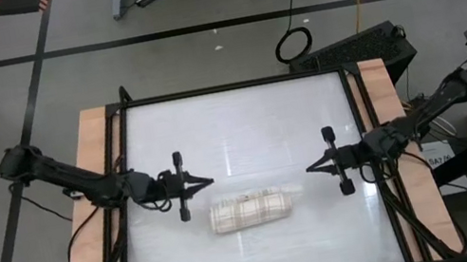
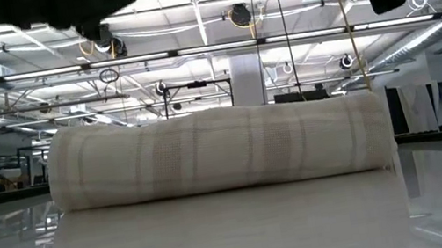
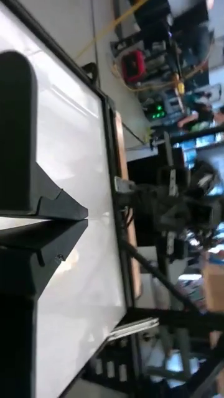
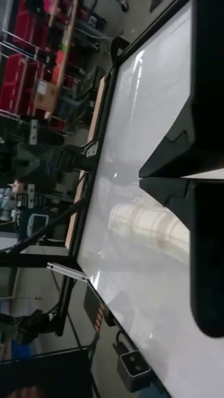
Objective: Roll towel
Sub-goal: Return to Home Position
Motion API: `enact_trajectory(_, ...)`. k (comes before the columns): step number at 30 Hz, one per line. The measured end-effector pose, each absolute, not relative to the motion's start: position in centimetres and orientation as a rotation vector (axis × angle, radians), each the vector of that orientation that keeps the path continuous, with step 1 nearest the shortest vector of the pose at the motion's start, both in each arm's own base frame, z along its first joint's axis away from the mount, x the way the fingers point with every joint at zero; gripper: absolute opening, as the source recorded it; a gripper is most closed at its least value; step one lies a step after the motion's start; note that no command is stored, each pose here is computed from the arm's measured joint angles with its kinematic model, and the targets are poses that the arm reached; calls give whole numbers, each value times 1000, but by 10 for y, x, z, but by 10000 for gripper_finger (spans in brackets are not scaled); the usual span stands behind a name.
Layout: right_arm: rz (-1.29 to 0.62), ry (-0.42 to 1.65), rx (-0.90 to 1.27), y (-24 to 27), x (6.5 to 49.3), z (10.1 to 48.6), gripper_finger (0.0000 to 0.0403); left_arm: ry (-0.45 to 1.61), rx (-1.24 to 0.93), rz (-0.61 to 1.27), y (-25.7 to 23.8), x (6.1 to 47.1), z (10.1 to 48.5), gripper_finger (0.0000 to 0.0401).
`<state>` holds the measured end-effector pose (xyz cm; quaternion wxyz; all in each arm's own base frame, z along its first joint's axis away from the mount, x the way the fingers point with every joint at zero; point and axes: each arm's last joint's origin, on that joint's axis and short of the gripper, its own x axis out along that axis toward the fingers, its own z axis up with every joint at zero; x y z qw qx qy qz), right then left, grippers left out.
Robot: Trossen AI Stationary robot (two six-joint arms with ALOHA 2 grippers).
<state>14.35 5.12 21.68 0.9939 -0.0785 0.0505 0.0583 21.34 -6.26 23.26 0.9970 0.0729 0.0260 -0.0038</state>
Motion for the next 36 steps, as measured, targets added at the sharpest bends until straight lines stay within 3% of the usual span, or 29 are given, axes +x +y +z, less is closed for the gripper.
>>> enact_trajectory(19,62,62,-112,36,130,160,0,23,33,16,-37,181,173,13)
enact_trajectory(36,64,24,-115,26,133,164,0,24,-29,-21,-35,156,149,13)
